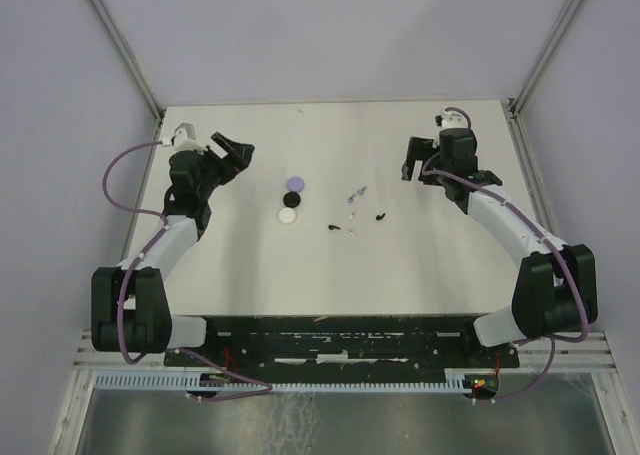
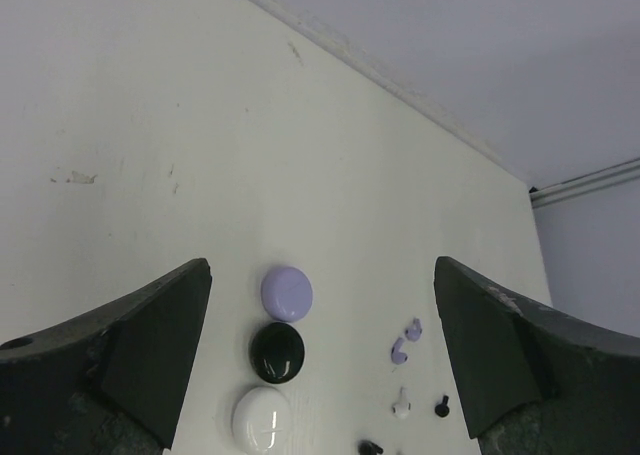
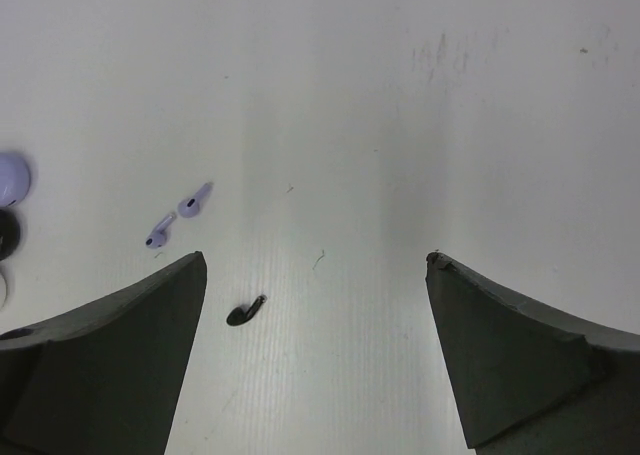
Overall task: Insert the wireless bluetooth earbuds into the charging case
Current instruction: Pick up the charging case at the center of the board.
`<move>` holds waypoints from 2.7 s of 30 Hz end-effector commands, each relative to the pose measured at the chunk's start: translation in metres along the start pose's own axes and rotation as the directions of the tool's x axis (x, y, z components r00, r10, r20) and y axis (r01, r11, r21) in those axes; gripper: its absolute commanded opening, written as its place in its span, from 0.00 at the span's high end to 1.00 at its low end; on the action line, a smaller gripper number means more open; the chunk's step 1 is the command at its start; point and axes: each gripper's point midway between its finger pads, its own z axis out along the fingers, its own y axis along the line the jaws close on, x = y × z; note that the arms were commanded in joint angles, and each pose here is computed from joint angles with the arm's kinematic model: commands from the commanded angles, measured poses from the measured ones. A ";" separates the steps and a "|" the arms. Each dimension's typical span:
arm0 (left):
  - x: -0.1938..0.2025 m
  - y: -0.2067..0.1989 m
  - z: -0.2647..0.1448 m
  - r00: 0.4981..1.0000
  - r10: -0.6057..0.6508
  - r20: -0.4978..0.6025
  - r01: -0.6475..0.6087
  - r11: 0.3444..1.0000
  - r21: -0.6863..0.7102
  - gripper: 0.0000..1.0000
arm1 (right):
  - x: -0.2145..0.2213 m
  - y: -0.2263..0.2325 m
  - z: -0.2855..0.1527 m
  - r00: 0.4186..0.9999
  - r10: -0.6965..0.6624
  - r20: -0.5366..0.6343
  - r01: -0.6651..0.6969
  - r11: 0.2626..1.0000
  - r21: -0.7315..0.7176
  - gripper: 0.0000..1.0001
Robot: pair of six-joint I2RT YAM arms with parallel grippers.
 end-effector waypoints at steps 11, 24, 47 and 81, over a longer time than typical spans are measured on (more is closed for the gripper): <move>0.059 -0.045 0.043 0.939 0.269 -0.216 -0.289 0.955 -0.067 0.07 | -0.010 0.066 0.003 0.983 -0.179 -0.051 0.174 0.981 -0.090 0.01; 0.033 -0.025 0.005 0.968 0.206 -0.143 -0.233 0.949 -0.213 0.01 | 0.000 0.211 0.057 0.936 -0.340 -0.091 0.306 0.914 -0.266 0.01; 0.016 0.022 -0.041 0.991 0.127 -0.051 -0.136 0.936 -0.324 0.00 | 0.052 0.313 0.126 0.903 -0.426 -0.048 0.391 0.864 -0.316 0.04; 0.025 0.030 -0.035 0.990 0.124 -0.067 -0.139 0.933 -0.332 0.02 | 0.117 0.296 0.167 0.889 -0.427 -0.167 0.388 0.894 -0.223 0.20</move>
